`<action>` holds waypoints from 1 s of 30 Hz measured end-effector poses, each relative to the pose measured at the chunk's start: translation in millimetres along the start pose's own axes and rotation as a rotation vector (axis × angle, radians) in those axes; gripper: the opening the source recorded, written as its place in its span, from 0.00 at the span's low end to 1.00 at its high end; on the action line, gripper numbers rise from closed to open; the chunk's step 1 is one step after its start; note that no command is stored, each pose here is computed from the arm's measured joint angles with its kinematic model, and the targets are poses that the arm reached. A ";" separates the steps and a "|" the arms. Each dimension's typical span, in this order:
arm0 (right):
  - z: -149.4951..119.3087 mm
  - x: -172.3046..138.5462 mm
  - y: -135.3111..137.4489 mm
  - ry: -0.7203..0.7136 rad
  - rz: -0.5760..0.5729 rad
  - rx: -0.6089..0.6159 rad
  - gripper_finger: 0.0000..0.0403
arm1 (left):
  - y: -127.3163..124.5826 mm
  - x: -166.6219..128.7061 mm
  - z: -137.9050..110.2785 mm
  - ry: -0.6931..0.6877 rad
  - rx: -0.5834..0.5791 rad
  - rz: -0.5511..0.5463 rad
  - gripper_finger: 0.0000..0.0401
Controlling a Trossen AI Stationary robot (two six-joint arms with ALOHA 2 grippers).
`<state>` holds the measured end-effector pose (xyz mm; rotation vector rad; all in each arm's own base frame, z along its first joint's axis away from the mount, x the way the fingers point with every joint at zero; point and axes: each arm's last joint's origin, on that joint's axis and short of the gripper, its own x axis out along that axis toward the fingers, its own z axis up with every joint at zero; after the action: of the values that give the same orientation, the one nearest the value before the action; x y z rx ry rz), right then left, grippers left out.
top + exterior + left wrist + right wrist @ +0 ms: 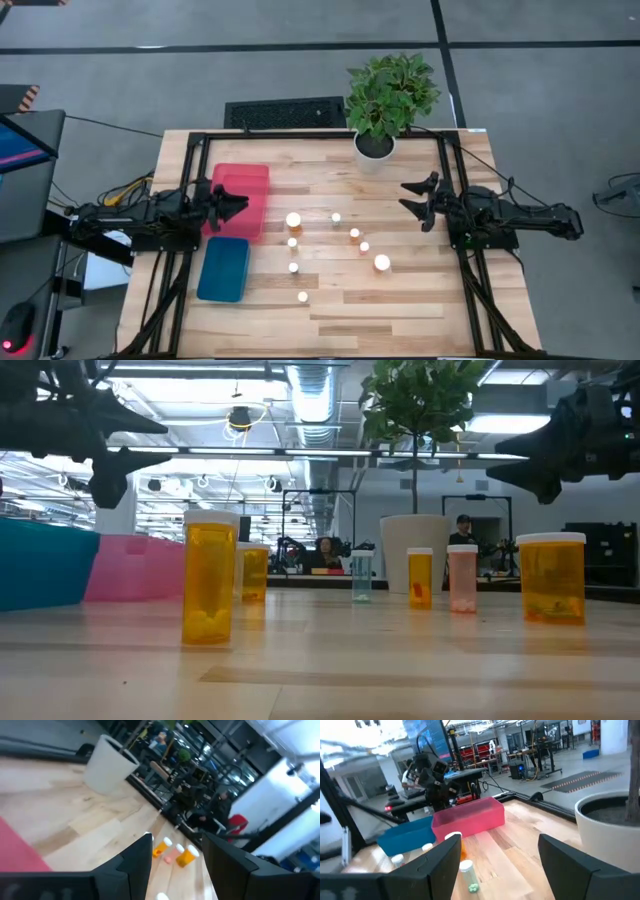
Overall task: Pick and place medicine bottles into bin by pill shape (circle, oval)
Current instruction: Put the top orange capsule bottle into the red bin
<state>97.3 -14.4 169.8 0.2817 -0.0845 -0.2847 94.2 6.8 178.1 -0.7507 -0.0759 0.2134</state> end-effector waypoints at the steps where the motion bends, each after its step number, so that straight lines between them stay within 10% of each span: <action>1: 0.6 0.0 0.2 -0.006 0.002 0.045 0.69 | 0.7 0.0 -0.1 -0.006 -0.007 0.015 0.41; 13: 2.4 0.1 -1.0 -0.037 -0.022 0.478 0.69 | 1.8 -0.2 2.5 -0.080 -0.159 0.068 0.41; 30: 0.5 0.1 -2.8 -0.033 -0.060 0.523 0.69 | 1.4 -0.5 5.0 -0.130 -0.190 0.084 0.41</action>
<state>96.6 -17.1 169.5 0.8000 -0.1834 -0.3244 92.7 11.0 180.8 -0.9300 -0.1899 0.3387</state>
